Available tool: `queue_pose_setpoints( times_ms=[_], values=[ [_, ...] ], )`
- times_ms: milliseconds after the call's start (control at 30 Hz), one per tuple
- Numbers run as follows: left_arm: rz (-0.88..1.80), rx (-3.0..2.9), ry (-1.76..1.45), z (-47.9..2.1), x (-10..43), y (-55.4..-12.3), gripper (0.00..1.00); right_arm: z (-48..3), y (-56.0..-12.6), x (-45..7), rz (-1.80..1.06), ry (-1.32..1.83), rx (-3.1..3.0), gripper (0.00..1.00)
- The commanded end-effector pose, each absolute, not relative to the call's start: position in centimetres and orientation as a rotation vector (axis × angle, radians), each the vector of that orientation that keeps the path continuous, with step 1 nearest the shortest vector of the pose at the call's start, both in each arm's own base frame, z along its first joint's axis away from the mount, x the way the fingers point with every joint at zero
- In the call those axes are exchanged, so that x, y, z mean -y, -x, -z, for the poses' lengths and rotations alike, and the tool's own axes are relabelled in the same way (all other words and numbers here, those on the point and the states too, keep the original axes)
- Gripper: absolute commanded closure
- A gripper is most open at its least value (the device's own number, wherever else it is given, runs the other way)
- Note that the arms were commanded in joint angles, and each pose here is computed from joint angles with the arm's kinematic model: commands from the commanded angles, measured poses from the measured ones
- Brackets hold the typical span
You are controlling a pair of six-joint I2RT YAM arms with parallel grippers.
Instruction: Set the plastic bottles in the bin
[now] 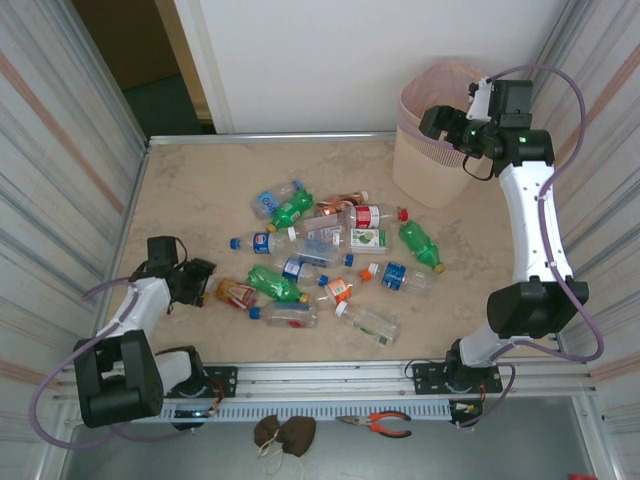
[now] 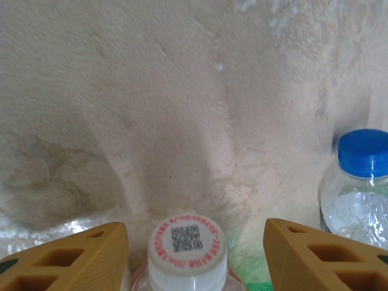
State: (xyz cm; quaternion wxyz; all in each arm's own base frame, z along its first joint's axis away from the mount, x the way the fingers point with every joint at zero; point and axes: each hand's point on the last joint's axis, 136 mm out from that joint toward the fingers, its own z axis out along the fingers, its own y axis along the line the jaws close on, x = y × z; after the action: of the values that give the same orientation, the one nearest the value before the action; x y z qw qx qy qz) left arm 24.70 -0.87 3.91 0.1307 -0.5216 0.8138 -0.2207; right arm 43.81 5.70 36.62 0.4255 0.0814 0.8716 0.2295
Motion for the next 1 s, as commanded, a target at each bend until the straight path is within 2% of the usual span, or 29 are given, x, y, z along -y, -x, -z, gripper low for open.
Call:
queue_pose_setpoints(
  times_ms=[0, 300, 567, 967],
  values=[
    [0.680, -2.365, 1.522, -3.5, 1.1, -24.8, 0.41, -38.3, -42.6, -5.8, -0.566, -0.192, -2.148, 0.11],
    [0.735, -2.374, 1.536, -2.6, 1.8, -24.9, 0.50, -37.8, -42.5, -6.1, -0.560, -0.189, -2.160, 0.11],
    [0.745, -2.382, 1.530, -2.8, 2.2, -24.7, 0.49, -37.6, -42.3, -6.1, -0.551, -0.189, -2.167, 0.11],
    [0.738, -2.355, 1.527, -3.3, 2.1, -24.2, 0.64, -37.9, -41.6, -6.2, -0.546, -0.182, -2.157, 0.11]
  ],
)
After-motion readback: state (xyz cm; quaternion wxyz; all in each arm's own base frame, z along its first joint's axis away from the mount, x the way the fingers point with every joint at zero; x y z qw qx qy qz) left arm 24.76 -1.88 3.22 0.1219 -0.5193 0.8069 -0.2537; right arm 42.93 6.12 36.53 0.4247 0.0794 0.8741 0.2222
